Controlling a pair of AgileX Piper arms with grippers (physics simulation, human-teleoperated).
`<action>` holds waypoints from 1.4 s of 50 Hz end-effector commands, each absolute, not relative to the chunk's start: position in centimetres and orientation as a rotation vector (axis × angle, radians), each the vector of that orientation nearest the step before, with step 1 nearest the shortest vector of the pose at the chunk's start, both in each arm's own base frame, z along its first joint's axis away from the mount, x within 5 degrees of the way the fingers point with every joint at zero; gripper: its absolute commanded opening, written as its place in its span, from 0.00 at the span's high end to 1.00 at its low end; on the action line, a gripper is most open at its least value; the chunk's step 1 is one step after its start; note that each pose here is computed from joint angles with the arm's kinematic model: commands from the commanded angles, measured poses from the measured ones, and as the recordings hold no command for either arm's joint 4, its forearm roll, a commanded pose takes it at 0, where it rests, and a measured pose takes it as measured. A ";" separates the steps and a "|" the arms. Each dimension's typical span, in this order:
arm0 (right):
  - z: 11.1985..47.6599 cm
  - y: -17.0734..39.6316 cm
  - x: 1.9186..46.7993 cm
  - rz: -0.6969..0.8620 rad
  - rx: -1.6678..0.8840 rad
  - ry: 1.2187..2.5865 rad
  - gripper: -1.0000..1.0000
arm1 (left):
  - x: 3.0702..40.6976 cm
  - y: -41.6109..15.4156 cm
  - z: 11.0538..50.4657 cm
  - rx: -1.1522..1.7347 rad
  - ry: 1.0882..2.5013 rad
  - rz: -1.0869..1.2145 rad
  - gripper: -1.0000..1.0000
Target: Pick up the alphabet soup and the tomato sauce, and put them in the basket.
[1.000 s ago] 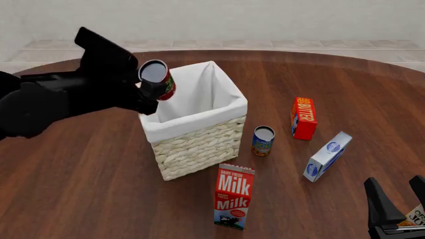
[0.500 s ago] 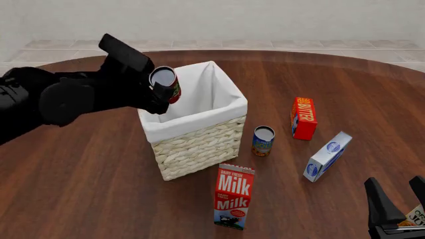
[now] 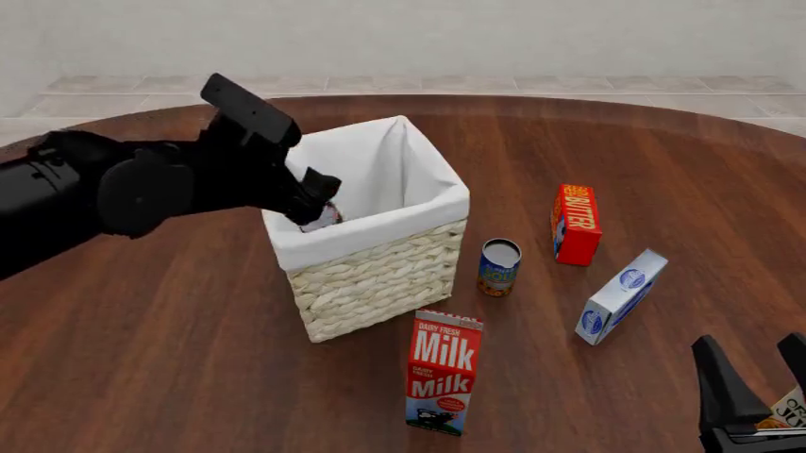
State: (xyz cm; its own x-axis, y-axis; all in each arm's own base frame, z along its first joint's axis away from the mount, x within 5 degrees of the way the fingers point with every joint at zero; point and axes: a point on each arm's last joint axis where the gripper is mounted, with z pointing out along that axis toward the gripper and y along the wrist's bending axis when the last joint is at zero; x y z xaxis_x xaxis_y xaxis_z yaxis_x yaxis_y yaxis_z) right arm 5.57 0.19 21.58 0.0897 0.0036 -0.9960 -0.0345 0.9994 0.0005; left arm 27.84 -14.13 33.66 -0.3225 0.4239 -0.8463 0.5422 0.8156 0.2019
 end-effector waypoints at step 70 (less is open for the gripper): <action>21.6 0.3 5.6 0.029 -0.043 1.481 0.00 | 19.0 -9.5 46.5 0.245 1.491 -0.482 0.00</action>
